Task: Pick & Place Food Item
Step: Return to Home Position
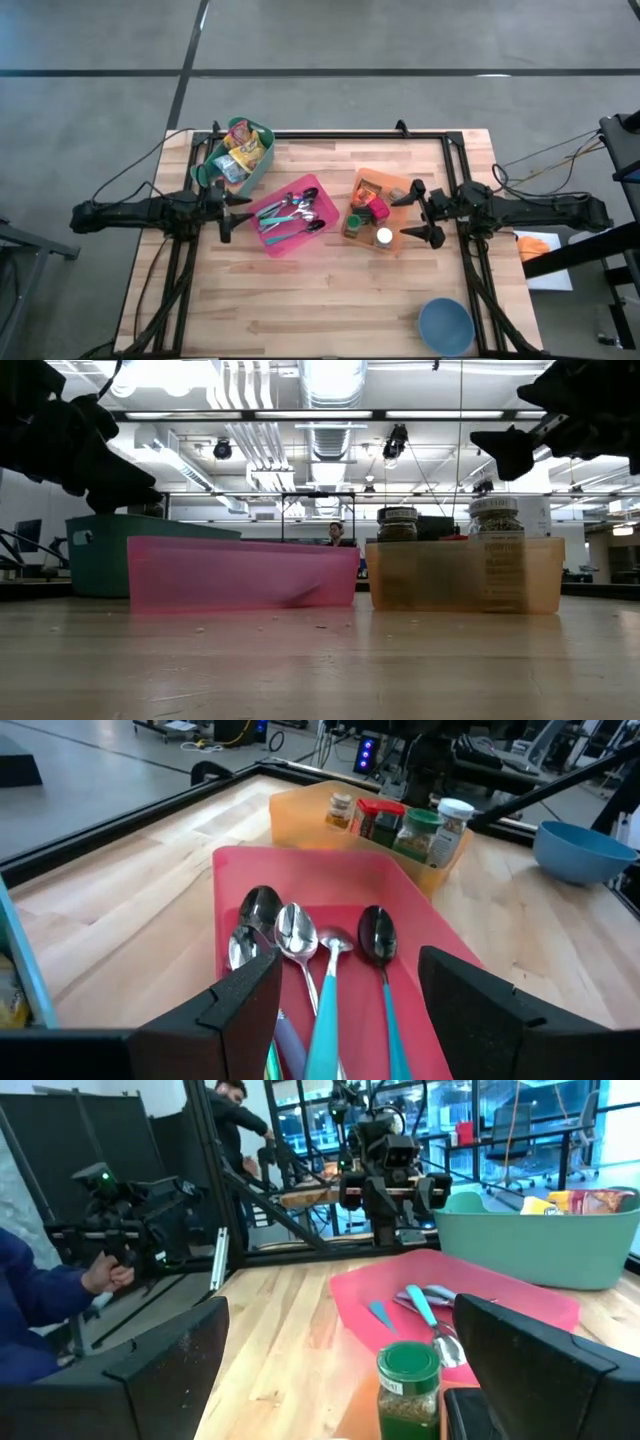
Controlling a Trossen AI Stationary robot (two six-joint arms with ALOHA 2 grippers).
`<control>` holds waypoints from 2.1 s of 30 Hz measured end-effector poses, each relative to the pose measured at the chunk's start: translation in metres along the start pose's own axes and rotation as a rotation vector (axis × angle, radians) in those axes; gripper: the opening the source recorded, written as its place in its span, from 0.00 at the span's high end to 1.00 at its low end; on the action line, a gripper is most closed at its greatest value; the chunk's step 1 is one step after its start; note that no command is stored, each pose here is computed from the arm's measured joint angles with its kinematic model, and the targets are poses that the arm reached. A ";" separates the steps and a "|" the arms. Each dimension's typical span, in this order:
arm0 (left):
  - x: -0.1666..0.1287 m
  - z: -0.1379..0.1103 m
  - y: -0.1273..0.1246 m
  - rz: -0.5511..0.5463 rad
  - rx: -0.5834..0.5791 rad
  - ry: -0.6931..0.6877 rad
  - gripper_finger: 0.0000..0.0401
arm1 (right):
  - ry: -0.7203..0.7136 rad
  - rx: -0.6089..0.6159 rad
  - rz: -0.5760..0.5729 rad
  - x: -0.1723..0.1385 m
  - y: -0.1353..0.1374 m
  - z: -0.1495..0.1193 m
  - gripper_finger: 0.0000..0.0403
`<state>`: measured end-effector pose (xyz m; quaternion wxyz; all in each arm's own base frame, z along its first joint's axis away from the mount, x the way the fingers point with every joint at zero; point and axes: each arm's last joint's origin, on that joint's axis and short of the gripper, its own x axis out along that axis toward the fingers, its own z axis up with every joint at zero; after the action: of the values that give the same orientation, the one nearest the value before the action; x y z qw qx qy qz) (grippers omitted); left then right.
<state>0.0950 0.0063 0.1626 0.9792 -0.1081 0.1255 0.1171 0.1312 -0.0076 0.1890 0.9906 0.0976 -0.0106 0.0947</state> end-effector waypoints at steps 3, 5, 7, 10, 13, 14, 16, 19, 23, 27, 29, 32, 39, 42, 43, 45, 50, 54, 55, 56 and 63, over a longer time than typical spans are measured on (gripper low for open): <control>0.000 -0.001 0.000 0.007 0.002 0.013 0.41 | -0.008 -0.005 0.000 -0.004 0.000 -0.005 0.05; -0.001 -0.001 0.001 0.017 0.000 0.018 0.41 | -0.018 -0.008 0.002 -0.007 0.000 -0.009 0.05; -0.002 -0.001 0.001 0.024 -0.009 0.010 0.41 | -0.024 -0.011 0.002 -0.009 0.001 -0.010 0.05; -0.004 0.000 0.001 0.022 -0.027 -0.013 0.41 | -0.016 -0.016 -0.001 -0.011 0.001 -0.011 0.05; -0.005 0.001 0.002 0.019 -0.031 -0.029 0.41 | -0.010 -0.036 -0.003 -0.013 0.002 -0.012 0.05; -0.005 0.001 0.002 0.019 -0.025 -0.029 0.41 | -0.007 -0.041 -0.003 -0.014 0.002 -0.012 0.05; -0.005 0.001 0.002 0.020 -0.006 -0.026 0.41 | -0.003 -0.050 -0.004 -0.014 0.002 -0.013 0.05; -0.005 0.001 0.002 0.020 0.021 -0.024 0.41 | -0.002 -0.058 -0.003 -0.014 0.002 -0.013 0.05; -0.005 0.001 0.002 0.018 0.040 -0.025 0.41 | 0.006 -0.047 -0.004 -0.014 0.002 -0.014 0.05; -0.005 0.001 0.002 0.028 0.032 -0.029 0.41 | 0.007 -0.042 -0.004 -0.014 0.002 -0.014 0.05; -0.005 0.001 0.002 0.028 0.032 -0.029 0.41 | 0.007 -0.041 -0.004 -0.014 0.001 -0.014 0.05; -0.005 0.001 0.002 0.028 0.032 -0.030 0.41 | 0.007 -0.070 -0.004 -0.014 0.002 -0.014 0.05; -0.005 0.001 0.002 0.027 0.031 -0.031 0.41 | 0.000 -0.101 -0.002 -0.014 0.002 -0.013 0.05; -0.005 0.001 0.002 0.027 0.031 -0.031 0.41 | 0.008 -0.102 -0.003 -0.014 0.001 -0.016 0.05; -0.005 0.001 0.002 0.027 0.031 -0.031 0.41 | 0.011 -0.101 -0.003 -0.014 0.001 -0.017 0.05; -0.005 0.001 0.002 0.027 0.031 -0.031 0.41 | 0.022 -0.098 -0.005 -0.014 0.001 -0.019 0.05; -0.005 0.001 0.002 0.028 0.031 -0.030 0.41 | 0.034 -0.093 -0.006 -0.014 0.000 -0.020 0.05; -0.005 0.001 0.002 0.028 0.031 -0.030 0.41 | 0.034 -0.092 -0.005 -0.014 0.000 -0.020 0.05; -0.005 0.001 0.002 0.028 0.031 -0.030 0.41 | 0.034 -0.092 -0.005 -0.014 0.000 -0.020 0.05; -0.005 0.001 0.002 0.028 0.031 -0.030 0.41 | 0.034 -0.093 -0.005 -0.014 0.000 -0.020 0.05; -0.005 0.001 0.002 0.028 0.031 -0.030 0.41 | 0.034 -0.090 -0.005 -0.014 0.000 -0.020 0.05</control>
<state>0.0903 0.0072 0.1641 0.9808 -0.0893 0.1138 0.1304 0.1171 -0.0060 0.1691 0.9943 0.0515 0.0025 0.0931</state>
